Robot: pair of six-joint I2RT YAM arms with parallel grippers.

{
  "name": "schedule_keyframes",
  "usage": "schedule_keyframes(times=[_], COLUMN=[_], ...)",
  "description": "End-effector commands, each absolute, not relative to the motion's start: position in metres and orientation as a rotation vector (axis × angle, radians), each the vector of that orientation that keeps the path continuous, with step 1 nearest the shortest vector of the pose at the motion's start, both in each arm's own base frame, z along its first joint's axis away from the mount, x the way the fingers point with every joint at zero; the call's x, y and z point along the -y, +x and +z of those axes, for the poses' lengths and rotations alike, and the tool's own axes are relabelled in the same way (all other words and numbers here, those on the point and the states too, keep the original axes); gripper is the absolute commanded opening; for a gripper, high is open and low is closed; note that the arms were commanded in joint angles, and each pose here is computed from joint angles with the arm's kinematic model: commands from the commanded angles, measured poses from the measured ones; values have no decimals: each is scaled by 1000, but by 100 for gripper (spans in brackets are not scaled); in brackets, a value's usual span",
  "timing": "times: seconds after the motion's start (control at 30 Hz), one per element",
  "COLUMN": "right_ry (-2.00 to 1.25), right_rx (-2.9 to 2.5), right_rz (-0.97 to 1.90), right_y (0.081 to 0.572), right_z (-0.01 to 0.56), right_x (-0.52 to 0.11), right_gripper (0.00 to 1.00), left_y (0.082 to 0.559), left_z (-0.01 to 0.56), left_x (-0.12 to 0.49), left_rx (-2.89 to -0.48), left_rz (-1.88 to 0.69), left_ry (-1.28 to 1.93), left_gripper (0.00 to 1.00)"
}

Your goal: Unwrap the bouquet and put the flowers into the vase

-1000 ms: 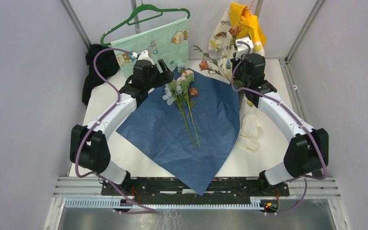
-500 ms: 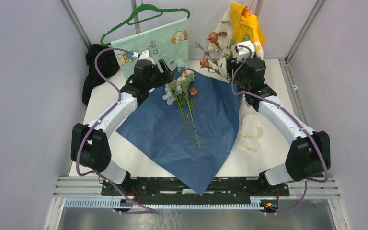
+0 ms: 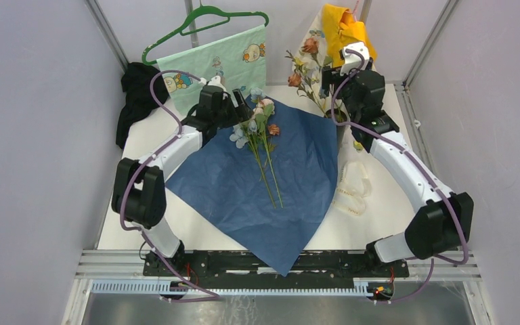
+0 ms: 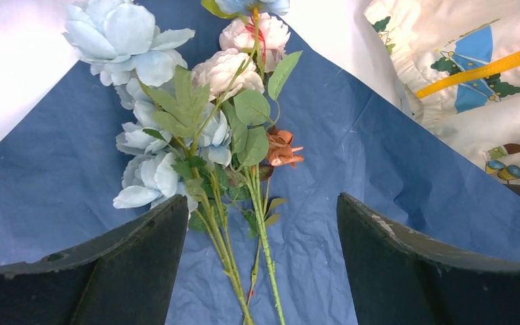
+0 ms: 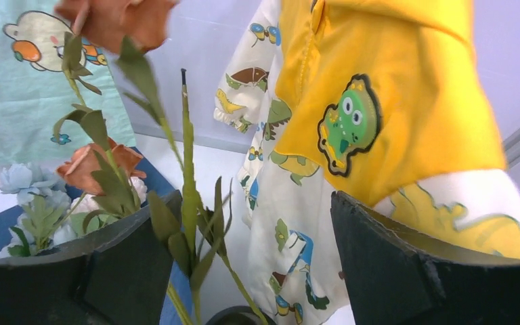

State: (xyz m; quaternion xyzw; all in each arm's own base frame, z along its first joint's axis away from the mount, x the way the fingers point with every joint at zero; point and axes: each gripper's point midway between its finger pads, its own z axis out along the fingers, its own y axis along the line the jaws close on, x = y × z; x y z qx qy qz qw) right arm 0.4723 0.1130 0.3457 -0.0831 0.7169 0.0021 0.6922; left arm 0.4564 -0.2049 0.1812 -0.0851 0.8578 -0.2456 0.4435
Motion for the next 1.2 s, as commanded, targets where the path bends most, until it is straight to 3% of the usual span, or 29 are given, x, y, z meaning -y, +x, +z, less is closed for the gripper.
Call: schedule_keyframes(times=[0.0,0.13,0.33,0.73,0.9,1.17], right_ry=[-141,-78,-18,-51,-34,-14], right_rx=[-1397,-1255,-1161,-1187,-1178,-1180], right_rz=[97,163,233,297,291,272], right_y=[428,373,320,313,310,311], right_z=[423,456,465,445,441,438], right_x=[-108,-93,-78,-88,-84,-80], right_gripper=[90,94,84,58,48,42], left_y=[471,481,483,471,475,475], left_z=[192,162,129,105,75,66], left_x=[222,227,233,289,283,272], left_rx=[-2104,-2223,-2296,-2362,-2404,-2412], left_rz=[-676,-642,-547,-416,-310,-172], left_ry=[-185,-212,-225,-103,-115,-142], left_gripper=[86,86,77,73,62,61])
